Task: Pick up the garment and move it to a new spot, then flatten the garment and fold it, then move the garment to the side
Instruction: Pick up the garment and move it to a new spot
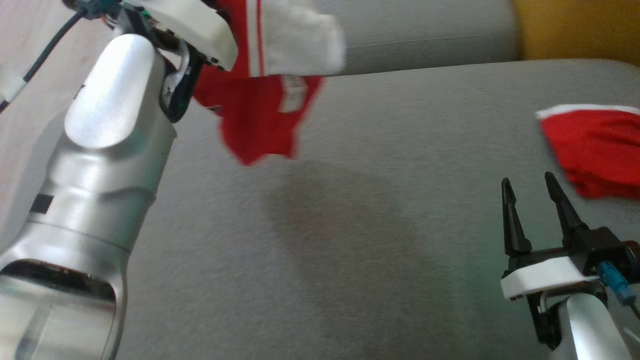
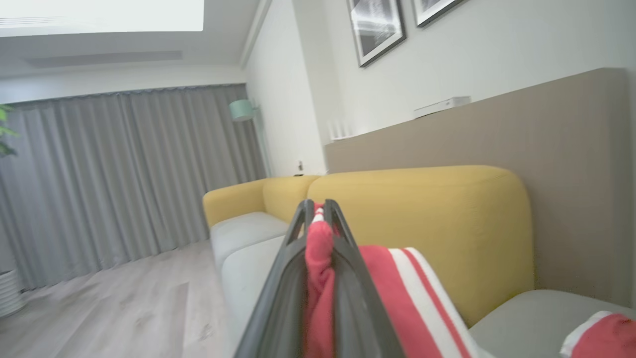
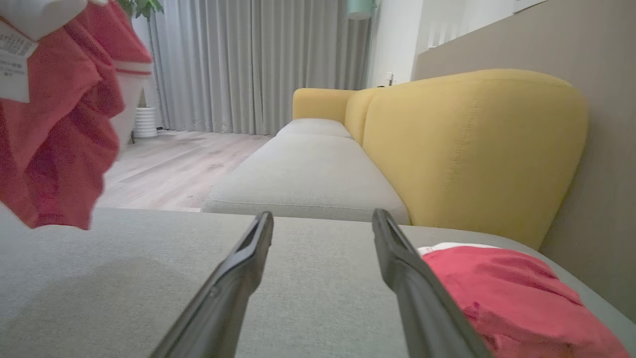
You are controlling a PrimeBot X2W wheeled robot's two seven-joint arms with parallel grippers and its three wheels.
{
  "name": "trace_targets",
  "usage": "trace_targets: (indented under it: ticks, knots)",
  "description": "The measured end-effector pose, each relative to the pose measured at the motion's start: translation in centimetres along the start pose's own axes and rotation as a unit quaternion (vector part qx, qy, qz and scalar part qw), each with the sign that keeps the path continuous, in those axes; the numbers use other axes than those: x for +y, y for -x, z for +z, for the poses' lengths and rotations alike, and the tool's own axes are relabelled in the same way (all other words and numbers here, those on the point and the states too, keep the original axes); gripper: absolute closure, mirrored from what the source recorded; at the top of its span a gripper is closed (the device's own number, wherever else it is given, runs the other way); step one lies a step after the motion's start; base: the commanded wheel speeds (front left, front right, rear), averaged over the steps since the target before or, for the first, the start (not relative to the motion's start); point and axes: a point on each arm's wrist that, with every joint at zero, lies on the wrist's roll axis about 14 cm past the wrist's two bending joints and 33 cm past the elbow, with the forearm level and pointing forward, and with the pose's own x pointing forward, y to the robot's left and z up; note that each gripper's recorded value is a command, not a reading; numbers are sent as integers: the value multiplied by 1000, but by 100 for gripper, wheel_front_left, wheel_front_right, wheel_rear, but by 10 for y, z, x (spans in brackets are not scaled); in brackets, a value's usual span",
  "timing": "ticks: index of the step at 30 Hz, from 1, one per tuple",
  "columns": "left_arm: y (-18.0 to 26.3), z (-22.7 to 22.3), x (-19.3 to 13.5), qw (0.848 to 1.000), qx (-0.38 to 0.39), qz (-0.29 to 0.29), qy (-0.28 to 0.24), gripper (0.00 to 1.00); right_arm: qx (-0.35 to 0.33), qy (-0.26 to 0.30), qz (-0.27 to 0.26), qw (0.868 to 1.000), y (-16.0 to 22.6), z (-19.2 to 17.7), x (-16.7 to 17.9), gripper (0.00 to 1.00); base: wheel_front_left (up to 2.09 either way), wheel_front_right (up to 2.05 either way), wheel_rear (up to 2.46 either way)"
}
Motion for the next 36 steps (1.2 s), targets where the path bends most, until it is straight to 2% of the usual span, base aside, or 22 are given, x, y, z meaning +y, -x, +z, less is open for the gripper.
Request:
trace_targets:
  ticks: [3,6,10,14,15,16,17,19,22,28,33,36]
  knots:
    - [-13,11,-44,998,-25,-51,19,100,-7,4,-38,999,20,6,-24,0,0,0,0]
    - [-18,-4,-93,994,-14,-108,32,100,-7,5,-72,997,40,7,-44,0,0,0,0]
    - [-3,-65,-148,983,46,-168,61,100,-2,6,-103,995,56,5,-61,0,0,0,0]
    - [36,-158,-174,966,142,-188,106,100,27,2,-95,995,53,-13,-55,0,0,0,0]
    - [52,-184,-175,961,170,-184,114,80,36,1,-87,996,51,-19,-49,0,0,0,0]
    - [67,-207,-174,957,197,-176,122,24,44,-1,-80,996,48,-24,-44,0,0,0,0]
    - [83,-227,-171,953,220,-164,128,0,51,-5,-73,996,46,-29,-38,0,0,0,0]
    - [111,-254,-165,948,253,-135,138,0,59,-13,-63,996,41,-35,-30,0,0,0,0]
    - [137,-267,-151,946,271,-75,159,0,66,-18,-50,996,36,-40,-22,0,0,0,0]
    - [176,-234,-99,962,215,60,158,0,78,-37,-30,996,38,-50,-5,0,0,0,0]
    - [235,-209,-57,959,183,168,140,0,74,-43,-1,996,41,-48,14,0,0,0,0]
    - [261,-189,-38,957,155,212,125,0,66,-45,15,997,43,-42,24,0,0,0,0]
